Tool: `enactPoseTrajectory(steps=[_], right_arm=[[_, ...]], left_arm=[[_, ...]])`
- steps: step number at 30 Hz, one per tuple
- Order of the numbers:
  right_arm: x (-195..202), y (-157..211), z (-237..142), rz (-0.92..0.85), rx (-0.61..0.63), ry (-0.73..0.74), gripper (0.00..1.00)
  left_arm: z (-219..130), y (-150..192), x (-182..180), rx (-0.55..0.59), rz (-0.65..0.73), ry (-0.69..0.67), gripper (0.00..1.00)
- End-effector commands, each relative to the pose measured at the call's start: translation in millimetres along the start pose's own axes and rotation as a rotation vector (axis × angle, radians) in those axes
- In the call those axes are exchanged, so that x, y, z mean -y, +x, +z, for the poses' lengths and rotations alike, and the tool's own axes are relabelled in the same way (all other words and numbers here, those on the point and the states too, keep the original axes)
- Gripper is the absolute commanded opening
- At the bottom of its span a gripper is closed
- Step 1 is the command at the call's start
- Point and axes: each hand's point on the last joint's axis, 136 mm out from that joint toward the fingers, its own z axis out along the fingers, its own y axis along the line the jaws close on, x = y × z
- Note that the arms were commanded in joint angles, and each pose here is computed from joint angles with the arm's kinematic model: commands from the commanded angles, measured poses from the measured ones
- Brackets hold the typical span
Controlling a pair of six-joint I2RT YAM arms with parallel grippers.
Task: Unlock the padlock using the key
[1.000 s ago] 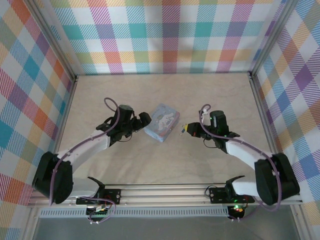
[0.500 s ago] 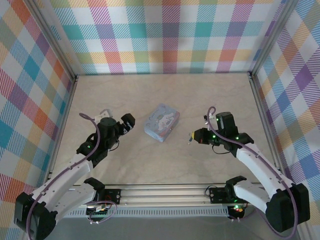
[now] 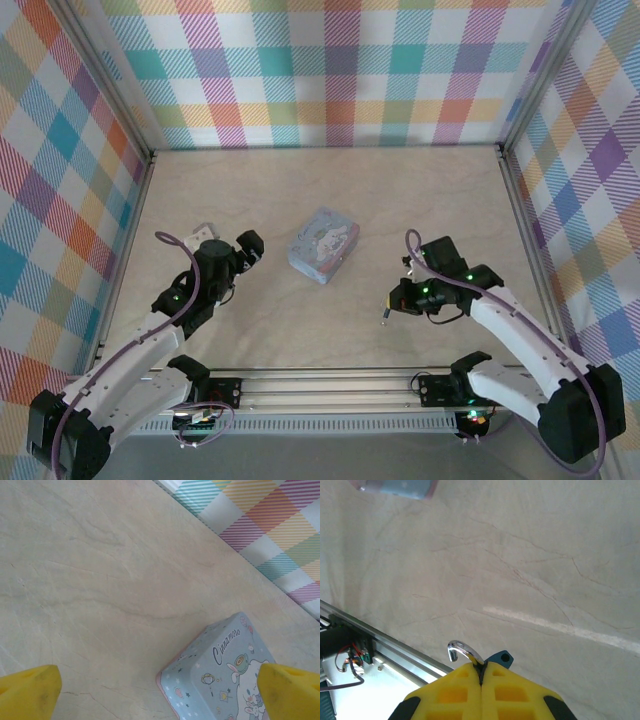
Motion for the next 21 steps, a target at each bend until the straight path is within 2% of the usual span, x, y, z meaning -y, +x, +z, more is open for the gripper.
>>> enactPoseTrajectory(steps=[1,10,21], right_arm=[[8.7,5.7,8.8,0.027,-0.039,0.058,0.00],[22.5,7.6,26.9,-0.007,-0.098,0.176,0.00],[27.0,6.8,46.4,-0.027,-0.143,0.216,0.01]], left_arm=[[-1.4,-1.8,-8.4,0.016,0.001,-0.031,1.00],[-5.3,-2.8,-12.6,0.021,-0.010,-0.043,1.00],[-5.6,-1.1,-14.9,0.017,-0.012,-0.050,1.00]])
